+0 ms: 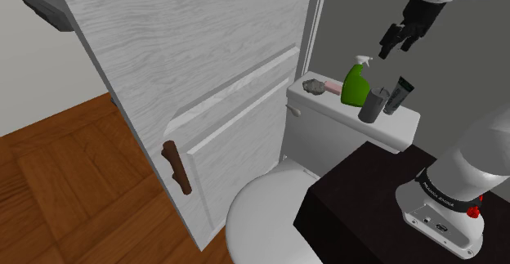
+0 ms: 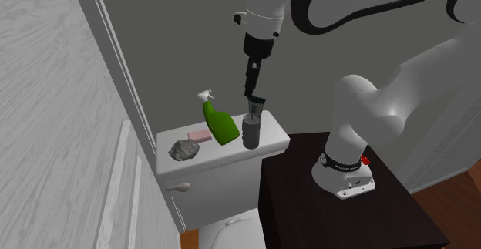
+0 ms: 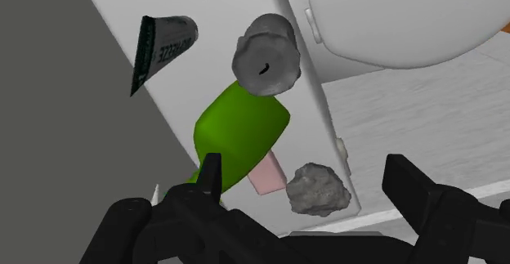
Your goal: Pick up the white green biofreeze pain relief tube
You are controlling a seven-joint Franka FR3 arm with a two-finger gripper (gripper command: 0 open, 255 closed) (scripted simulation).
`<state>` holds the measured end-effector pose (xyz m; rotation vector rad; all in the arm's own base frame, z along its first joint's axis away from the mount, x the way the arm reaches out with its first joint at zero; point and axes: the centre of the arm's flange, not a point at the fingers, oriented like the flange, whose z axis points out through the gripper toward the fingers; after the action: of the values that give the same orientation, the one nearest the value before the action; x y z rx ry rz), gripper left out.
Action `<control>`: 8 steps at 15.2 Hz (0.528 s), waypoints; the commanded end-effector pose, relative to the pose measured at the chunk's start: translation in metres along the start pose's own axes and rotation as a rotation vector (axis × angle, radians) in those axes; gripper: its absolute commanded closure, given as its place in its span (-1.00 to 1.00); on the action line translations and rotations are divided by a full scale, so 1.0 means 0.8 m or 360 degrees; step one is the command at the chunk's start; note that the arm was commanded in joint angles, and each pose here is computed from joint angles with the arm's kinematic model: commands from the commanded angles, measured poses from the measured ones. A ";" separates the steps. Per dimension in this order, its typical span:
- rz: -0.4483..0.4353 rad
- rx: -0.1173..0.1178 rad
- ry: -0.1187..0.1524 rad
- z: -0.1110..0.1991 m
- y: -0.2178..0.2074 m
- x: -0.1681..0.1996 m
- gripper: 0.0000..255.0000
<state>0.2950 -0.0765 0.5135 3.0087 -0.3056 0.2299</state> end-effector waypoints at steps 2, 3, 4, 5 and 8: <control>0.0144 -0.0015 0.0049 0.033 0.035 -0.010 -1.00; 0.0192 -0.0020 0.0065 0.044 0.047 -0.012 -1.00; 0.0240 -0.0024 0.0080 0.055 0.058 -0.015 -1.00; 0.0287 -0.0029 0.0095 0.065 0.070 -0.018 -1.00; 0.0430 -0.0044 0.0140 0.098 0.104 -0.028 -1.00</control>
<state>0.2716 -0.1517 0.4522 2.9263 -0.6565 0.3557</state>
